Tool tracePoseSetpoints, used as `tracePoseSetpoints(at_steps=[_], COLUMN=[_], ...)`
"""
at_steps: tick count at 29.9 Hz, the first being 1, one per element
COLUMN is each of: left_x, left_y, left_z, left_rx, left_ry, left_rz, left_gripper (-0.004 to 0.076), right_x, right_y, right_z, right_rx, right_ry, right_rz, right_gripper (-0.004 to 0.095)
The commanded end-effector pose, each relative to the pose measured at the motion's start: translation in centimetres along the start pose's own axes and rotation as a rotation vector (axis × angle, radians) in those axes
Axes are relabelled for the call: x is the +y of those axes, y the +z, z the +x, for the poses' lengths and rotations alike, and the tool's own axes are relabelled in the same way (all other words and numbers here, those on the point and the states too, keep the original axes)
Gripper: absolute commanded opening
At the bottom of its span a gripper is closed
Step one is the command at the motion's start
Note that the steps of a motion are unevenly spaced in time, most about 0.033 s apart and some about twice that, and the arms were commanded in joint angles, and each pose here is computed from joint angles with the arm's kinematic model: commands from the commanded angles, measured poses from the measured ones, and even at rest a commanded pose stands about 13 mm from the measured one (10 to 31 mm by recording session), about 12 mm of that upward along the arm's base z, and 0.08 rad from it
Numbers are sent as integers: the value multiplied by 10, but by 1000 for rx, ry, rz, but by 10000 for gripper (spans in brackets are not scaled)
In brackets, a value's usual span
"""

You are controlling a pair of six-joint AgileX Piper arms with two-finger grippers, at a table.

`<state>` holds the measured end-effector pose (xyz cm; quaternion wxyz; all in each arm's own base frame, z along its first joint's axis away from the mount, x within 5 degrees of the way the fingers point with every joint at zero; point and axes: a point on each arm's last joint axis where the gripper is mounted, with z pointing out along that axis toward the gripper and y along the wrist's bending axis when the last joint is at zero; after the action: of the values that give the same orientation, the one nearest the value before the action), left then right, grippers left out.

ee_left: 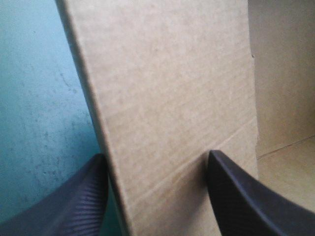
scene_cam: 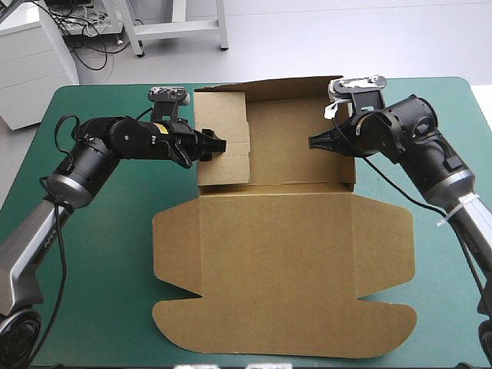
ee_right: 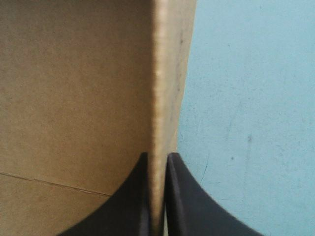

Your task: Fold the box

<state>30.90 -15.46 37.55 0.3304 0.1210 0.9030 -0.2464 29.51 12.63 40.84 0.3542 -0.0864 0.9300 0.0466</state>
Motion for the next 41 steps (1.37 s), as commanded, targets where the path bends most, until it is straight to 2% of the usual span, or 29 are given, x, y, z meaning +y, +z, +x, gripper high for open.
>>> tracePoseSetpoints(at_steps=[1, 13, 24, 27, 31, 41], left_x=[-13, -12, -13, -13, -13, -15], left_y=[-11, -10, -10, -10, -11, -17], left_z=[-12, -14, -15, -15, -16, -14], left_rx=[-108, -128, -141, -141, -143, -137], left_ry=[-20, -22, -19, -17, -16, 5], left_rz=[56, 54, 63, 63, 63, 58], left_gripper=[415, 414, 409, 315, -24, -32], right_x=[12, 11, 7, 7, 7, 6], right_y=[-26, -28, -55, -55, -55, -55], right_z=[-10, -9, -8, -8, -8, -8], right_rx=[-128, -129, -190, -192, -192, -193], right_ry=[18, 15, 11, 7, 7, 2], right_rz=[-116, -117, -135, -130, -130, -119], right_gripper=[-8, -8, -8, -8, -8, -8])
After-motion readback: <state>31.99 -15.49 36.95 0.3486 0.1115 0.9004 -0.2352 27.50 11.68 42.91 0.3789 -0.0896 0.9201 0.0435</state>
